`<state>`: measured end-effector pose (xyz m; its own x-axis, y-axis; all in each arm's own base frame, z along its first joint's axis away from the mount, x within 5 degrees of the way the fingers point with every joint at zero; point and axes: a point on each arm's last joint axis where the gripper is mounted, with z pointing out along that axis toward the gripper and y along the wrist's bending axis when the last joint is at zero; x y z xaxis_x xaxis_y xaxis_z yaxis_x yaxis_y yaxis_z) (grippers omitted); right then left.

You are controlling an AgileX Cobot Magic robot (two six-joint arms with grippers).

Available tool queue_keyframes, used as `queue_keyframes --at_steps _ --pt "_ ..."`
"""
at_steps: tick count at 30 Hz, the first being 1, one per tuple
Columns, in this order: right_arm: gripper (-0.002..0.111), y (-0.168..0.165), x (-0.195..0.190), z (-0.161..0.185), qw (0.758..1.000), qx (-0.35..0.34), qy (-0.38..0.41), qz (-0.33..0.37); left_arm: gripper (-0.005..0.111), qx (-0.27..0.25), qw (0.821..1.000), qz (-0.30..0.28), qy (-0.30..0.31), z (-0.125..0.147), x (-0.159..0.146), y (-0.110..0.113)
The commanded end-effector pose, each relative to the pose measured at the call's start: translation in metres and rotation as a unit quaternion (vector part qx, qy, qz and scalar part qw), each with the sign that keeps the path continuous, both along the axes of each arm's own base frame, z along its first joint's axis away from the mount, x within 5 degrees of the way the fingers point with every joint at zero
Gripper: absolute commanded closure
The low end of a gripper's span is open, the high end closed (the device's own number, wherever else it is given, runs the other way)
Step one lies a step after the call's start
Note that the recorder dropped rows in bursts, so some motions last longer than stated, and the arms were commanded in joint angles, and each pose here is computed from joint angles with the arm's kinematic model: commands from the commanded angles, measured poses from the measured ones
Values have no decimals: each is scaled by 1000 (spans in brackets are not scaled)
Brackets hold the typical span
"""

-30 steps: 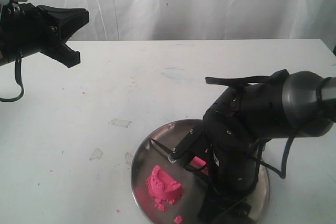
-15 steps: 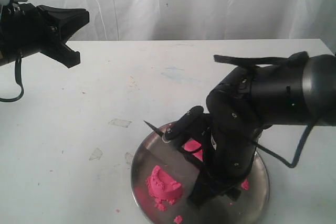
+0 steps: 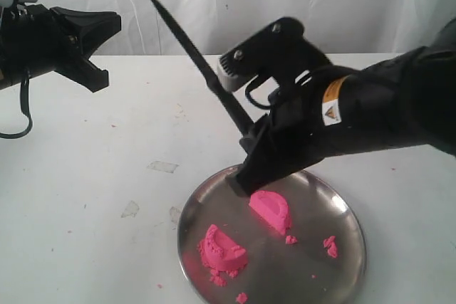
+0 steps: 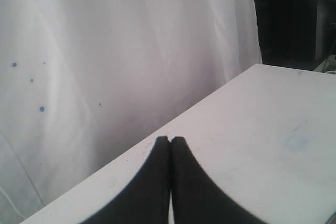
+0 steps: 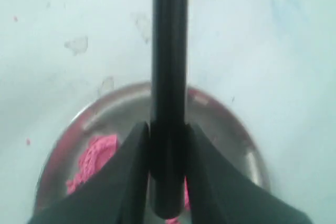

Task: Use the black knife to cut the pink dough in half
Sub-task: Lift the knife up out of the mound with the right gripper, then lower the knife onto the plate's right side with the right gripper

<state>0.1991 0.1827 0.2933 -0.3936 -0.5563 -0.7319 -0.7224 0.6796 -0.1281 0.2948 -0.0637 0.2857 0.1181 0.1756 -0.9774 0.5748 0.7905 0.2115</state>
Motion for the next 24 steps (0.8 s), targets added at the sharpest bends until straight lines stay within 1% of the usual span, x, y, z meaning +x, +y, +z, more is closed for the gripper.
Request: queue_keyframes --at_steps 1,4,5,6,7,8,9,10,11,13,14,15,16,17,19,20,22,24 --pt "108 -21 -14 23 994 45 -103 7 107 -2 1000 -2 0 1 -2 0" --pt "108 -42 -11 28 989 48 -132 -42 107 -2 1000 -2 0 1 -2 0" --pt "108 -57 -5 28 985 35 -144 -87 107 -3 1000 -2 1 1 -2 0" --pt "108 -65 0 26 982 36 -141 -121 107 -7 1000 -2 4 1 -2 0" --pt "108 -78 7 18 974 47 -121 -187 107 -18 1000 -4 14 0 -2 0" --pt "108 -83 11 12 969 52 -106 -215 107 -20 1000 -6 20 0 -2 0" --pt "108 -88 18 -3 967 39 -83 -237 107 -6 1000 -16 22 -2 -3 -2" --pt "108 -88 22 -11 967 29 -70 -241 107 1 1000 -19 23 -3 -4 -2" --pt "108 -85 31 -28 969 4 -44 -243 107 24 999 -20 30 -7 -4 -2" --pt "108 -77 45 -53 972 -26 -10 -234 107 39 998 -10 43 -10 -3 0" --pt "108 -72 53 -66 969 -31 21 -244 107 34 998 -6 51 -11 -3 0" --pt "108 -69 57 -71 966 -29 42 -255 107 29 998 -5 56 -11 -3 0" --pt "108 -65 61 -78 964 -47 78 -252 107 24 998 -4 59 -11 -3 0" --pt "108 -61 62 -78 964 -67 110 -233 107 23 998 -4 60 -11 -3 0" --pt "108 -51 58 -67 963 -135 188 -138 107 23 998 -4 60 -11 -3 0" --pt "108 -48 58 -56 961 -141 207 -117 107 23 998 -4 60 -11 -3 1" --pt "108 -50 60 -55 961 -135 207 -123 107 22 998 -3 60 -11 -3 1" --pt "108 -53 63 -62 955 -145 225 -129 107 23 998 -4 60 -11 -3 1"
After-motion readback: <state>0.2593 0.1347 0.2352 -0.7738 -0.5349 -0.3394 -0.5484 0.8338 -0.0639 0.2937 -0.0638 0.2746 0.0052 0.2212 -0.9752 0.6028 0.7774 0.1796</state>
